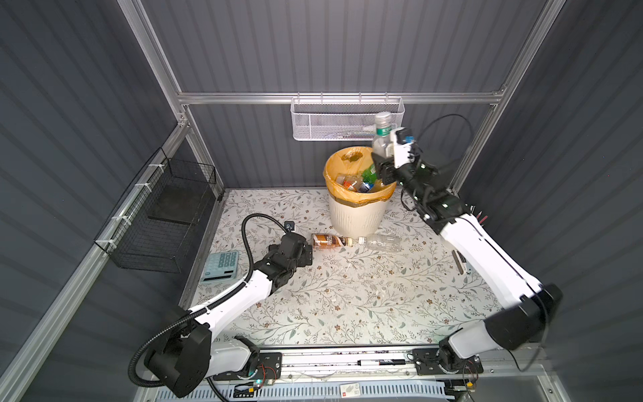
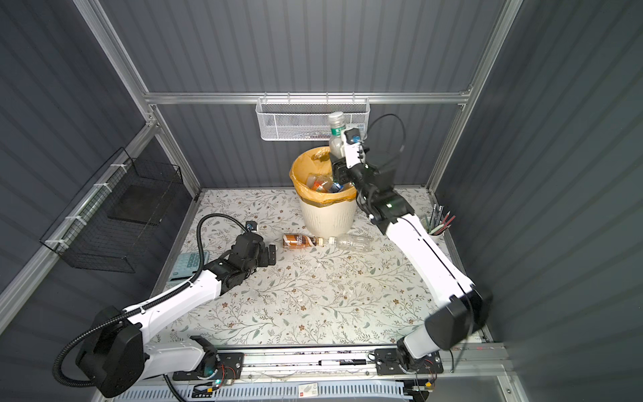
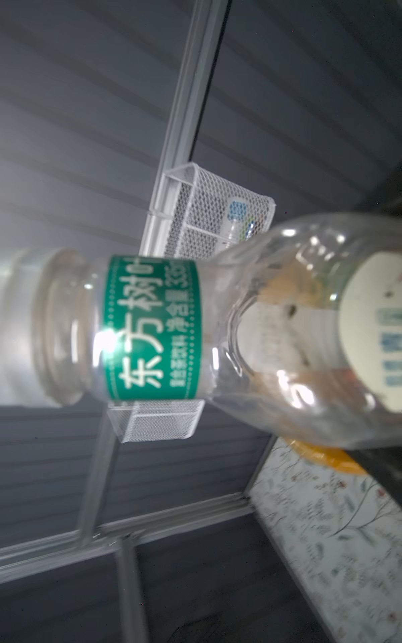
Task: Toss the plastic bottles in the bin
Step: 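Lift the tea bottle over the bin and open the right gripper, then lower the right gripper to the clear white-capped bottle beside the bin and grasp it, then lift the clear bottle over the bin and open the right gripper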
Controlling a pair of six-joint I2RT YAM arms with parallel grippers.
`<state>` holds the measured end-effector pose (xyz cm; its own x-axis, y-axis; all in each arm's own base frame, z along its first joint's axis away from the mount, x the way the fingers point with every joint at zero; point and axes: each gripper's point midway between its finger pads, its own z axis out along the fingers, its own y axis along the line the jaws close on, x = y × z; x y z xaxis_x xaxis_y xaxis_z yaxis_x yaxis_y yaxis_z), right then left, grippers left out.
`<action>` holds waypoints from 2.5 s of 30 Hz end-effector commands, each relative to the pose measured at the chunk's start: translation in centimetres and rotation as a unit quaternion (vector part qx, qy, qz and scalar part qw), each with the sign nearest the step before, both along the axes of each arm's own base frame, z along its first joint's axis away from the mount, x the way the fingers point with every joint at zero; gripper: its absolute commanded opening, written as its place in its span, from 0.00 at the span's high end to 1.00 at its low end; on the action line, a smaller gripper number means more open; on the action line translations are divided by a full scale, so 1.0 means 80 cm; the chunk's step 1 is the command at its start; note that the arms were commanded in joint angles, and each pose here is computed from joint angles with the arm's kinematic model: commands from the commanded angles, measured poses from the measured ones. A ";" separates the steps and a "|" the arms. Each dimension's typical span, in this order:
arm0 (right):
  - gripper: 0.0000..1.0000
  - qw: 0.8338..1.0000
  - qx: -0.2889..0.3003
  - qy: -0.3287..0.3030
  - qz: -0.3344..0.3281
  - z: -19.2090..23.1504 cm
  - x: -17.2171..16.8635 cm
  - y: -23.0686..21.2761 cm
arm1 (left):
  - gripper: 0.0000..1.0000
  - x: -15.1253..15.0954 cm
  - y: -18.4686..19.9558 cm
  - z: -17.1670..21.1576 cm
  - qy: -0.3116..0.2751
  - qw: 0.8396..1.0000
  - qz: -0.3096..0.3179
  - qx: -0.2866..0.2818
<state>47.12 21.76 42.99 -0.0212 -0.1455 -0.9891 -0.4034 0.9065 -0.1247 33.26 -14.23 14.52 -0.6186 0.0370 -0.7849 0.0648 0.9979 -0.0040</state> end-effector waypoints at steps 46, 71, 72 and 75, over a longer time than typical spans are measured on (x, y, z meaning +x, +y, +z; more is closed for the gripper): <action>0.01 0.877 -0.340 0.340 -0.004 -0.440 -0.104 -0.062 | 0.00 -0.013 0.000 -0.047 0.044 0.999 -0.004 -0.007; 0.36 0.872 -0.340 0.352 -0.013 -0.452 -0.134 -0.065 | 0.00 -0.014 0.000 -0.058 0.052 0.999 0.000 -0.005; 0.36 0.880 -0.327 0.345 -0.013 -0.443 -0.137 -0.063 | 0.00 -0.014 0.001 -0.058 0.052 0.999 0.000 -0.005; 0.37 0.905 -0.286 0.315 -0.012 -0.406 -0.145 -0.061 | 0.00 -0.014 0.000 -0.058 0.053 0.999 0.000 -0.006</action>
<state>35.45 15.90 7.75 -0.5879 -0.6905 -0.4215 -0.5812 0.7229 -0.3736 32.33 -14.44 10.62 -0.6861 0.0411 -0.7263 0.0768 0.9969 -0.0161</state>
